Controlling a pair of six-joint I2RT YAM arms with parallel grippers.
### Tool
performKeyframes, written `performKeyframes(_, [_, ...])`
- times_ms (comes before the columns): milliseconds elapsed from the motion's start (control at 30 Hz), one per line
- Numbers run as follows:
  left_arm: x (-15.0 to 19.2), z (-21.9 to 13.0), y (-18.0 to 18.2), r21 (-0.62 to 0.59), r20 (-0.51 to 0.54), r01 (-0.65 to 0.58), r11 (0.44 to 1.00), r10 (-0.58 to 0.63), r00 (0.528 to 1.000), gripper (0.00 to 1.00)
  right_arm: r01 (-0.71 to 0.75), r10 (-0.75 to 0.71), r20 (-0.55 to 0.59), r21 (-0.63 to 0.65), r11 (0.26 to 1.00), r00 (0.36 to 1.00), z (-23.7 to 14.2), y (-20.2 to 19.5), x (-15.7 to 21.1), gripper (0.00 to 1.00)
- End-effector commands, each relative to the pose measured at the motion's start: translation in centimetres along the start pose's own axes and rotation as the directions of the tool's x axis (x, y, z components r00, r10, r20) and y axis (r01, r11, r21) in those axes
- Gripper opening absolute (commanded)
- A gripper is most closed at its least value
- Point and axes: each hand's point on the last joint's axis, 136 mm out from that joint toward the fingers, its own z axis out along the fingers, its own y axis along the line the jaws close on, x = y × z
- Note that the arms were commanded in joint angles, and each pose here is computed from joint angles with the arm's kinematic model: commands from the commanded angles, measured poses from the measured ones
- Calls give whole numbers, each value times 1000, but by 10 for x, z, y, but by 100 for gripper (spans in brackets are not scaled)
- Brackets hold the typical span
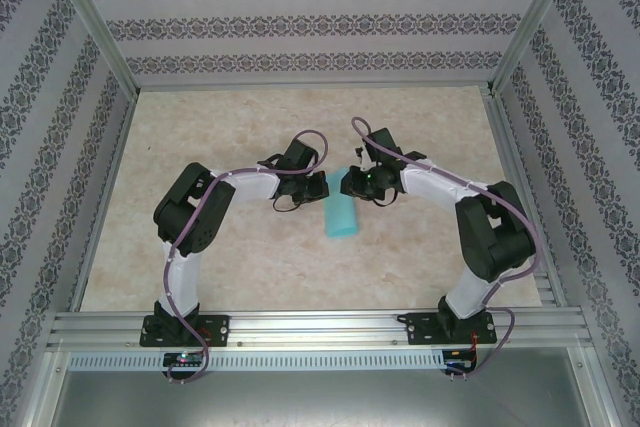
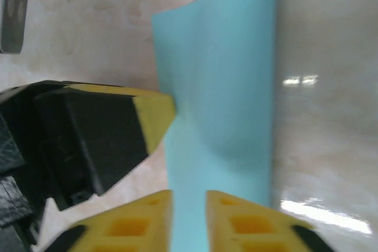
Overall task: Fold a paper plane with a square sheet of paper (pick it up from the middle)
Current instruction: Hold the square sheet of paper at the center of the table, then fold the square sheet of paper in half at the center of the table.
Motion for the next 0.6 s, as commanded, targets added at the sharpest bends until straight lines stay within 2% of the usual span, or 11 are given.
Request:
performKeyframes(0, [43,20,70,-244,-112,43,969,-72,991,0,15,-17,-20,-94,995,1000,9,21,-7,14])
performKeyframes(133, [44,21,71,-245,-116,47,968,-77,990,0,2,-7,-60,-77,997,998,24,14,-6,7])
performKeyframes(567, [48,20,80,-294,-125,56,954,-96,987,0,-38,42,-93,39,999,995,49,-21,-9,6])
